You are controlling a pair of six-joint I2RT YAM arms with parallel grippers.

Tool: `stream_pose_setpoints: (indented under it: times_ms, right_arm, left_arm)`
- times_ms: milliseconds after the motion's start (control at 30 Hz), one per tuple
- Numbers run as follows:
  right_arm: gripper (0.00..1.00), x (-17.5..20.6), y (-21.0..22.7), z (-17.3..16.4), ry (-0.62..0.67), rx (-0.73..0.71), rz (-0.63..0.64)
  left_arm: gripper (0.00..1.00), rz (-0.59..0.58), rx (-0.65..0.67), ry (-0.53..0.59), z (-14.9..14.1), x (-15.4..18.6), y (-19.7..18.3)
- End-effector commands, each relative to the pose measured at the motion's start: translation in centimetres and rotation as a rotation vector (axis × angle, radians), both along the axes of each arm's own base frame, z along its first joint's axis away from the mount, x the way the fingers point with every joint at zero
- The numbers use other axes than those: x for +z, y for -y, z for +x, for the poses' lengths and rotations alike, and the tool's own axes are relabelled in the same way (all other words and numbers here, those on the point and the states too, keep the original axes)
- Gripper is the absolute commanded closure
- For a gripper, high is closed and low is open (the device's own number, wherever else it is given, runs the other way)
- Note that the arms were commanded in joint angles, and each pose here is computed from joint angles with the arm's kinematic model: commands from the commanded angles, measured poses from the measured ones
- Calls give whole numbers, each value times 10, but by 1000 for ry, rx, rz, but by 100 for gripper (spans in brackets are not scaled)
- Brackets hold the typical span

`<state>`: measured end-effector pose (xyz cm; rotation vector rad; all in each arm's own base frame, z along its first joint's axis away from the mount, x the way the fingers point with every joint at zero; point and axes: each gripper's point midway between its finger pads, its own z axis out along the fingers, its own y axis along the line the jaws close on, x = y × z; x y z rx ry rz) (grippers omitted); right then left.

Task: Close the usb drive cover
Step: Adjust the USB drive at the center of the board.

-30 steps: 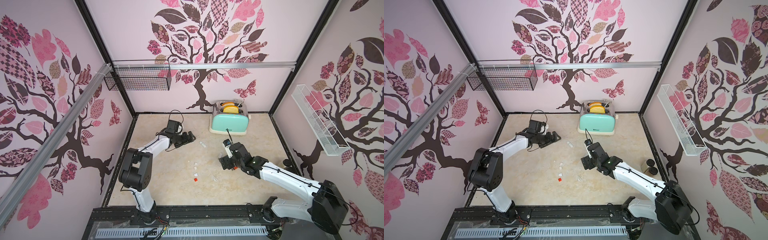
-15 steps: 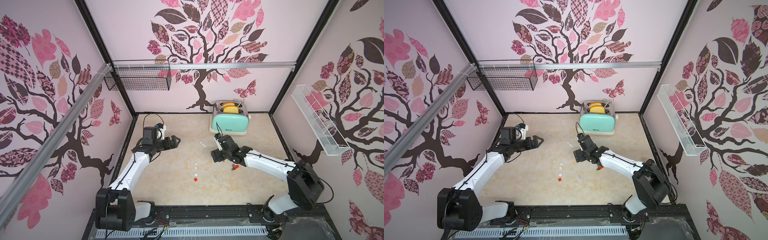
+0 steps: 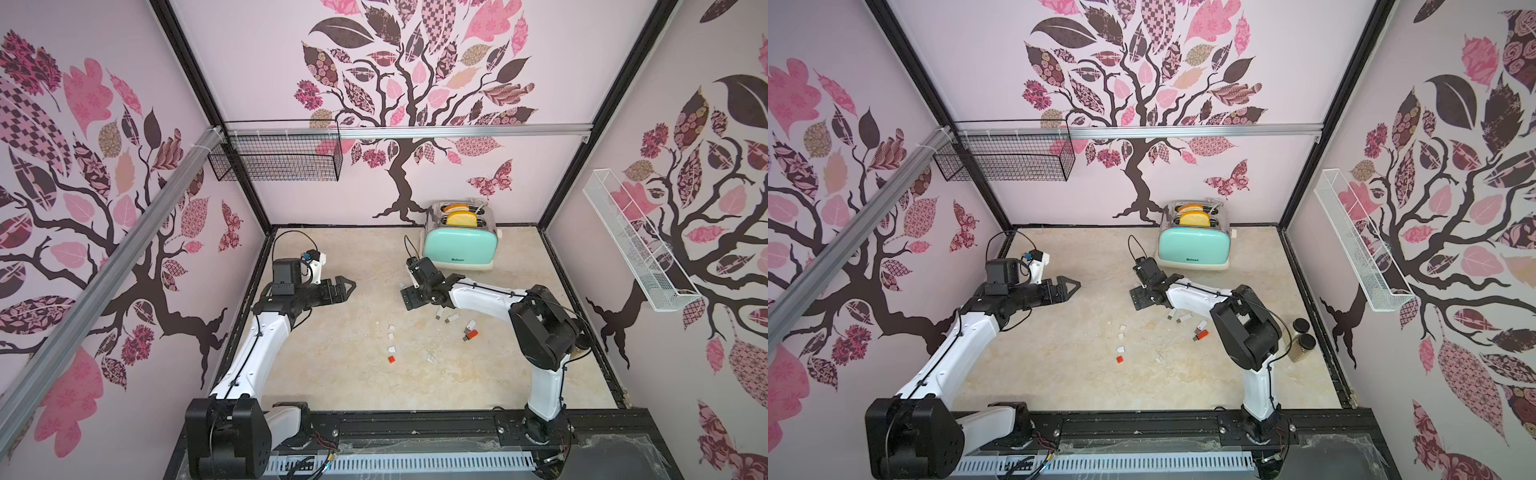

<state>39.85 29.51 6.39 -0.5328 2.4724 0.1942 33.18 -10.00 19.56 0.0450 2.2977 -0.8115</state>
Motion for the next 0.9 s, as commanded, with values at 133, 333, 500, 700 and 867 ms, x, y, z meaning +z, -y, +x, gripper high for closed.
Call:
stream_pose_setpoints:
  times_ms: [133, 333, 500, 700, 867]
  right_arm:
    - [15, -24, 3, 12, -38, -26, -89]
    - [18, -32, 12, 19, -49, -63, -122]
    - [20, -38, 22, 26, -67, -101, -126]
    - [24, -42, 24, 34, -77, -98, -115]
    - [24, -47, 29, 37, -89, -109, -118]
  left_arm:
    - [2, -27, -30, 20, -8, 1, 4]
    - [2, 2, -46, 39, -8, 5, 3]
    - [2, 34, -57, 46, -10, 3, 1]
    - [2, 31, -65, 54, -12, 5, 2]
    - [2, 22, -71, 56, -13, 6, 4]
